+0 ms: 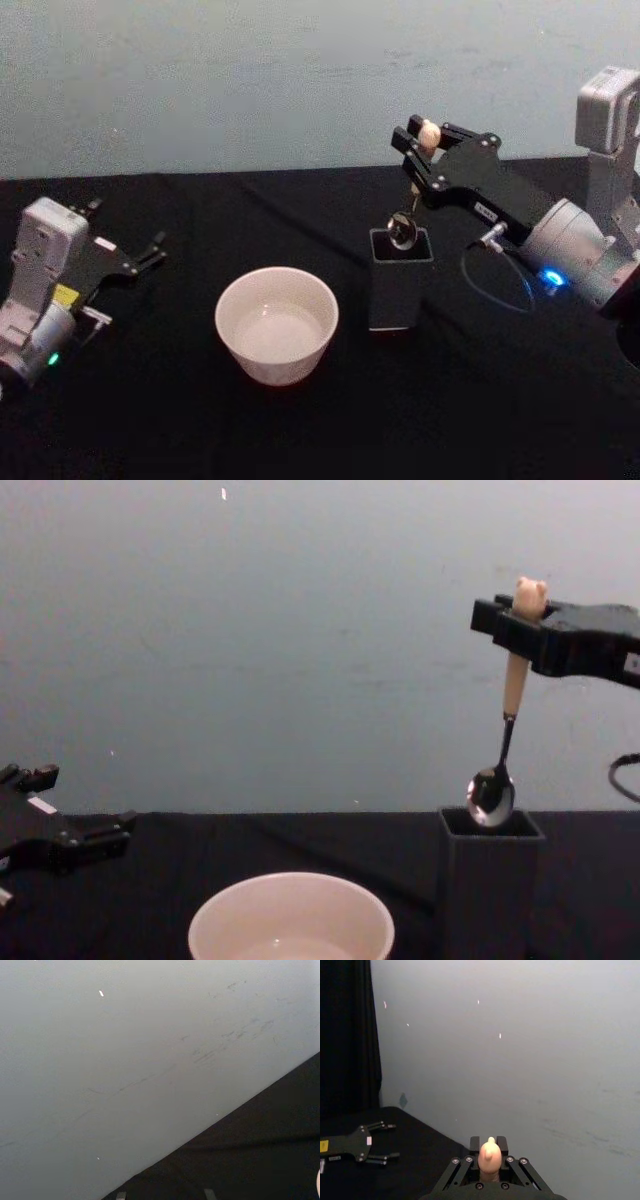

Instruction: Pick up the stirring spoon with one hand, stir inside the cup, then place it back in its original position.

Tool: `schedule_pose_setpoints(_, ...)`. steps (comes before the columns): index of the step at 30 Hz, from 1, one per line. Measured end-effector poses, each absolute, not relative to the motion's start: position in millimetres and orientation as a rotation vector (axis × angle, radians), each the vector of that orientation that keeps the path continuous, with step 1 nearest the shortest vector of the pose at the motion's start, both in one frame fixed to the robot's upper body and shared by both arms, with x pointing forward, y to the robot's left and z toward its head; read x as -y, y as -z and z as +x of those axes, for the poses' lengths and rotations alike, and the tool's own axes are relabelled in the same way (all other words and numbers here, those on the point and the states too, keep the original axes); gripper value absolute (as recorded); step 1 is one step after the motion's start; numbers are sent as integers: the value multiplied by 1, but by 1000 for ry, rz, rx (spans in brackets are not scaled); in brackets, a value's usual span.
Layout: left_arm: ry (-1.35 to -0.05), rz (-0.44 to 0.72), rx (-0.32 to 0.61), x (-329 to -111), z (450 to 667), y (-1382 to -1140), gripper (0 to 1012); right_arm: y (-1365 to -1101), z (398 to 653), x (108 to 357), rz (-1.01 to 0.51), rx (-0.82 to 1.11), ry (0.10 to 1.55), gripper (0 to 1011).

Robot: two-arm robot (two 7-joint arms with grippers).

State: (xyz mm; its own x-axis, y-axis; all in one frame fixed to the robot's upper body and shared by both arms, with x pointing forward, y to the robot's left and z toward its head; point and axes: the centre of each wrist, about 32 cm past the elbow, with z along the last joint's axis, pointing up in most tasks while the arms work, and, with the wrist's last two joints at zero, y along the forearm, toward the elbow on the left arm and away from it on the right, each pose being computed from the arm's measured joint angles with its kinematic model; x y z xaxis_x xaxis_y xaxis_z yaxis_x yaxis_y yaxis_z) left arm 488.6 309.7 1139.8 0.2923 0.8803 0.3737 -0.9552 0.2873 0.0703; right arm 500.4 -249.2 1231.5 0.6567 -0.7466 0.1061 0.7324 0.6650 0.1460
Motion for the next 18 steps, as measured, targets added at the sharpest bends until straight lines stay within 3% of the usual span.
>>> schedule_pose_setpoints(18,-1248,304,285,-310,489,-1140,1001,-1198,507,240,72,49,865,205)
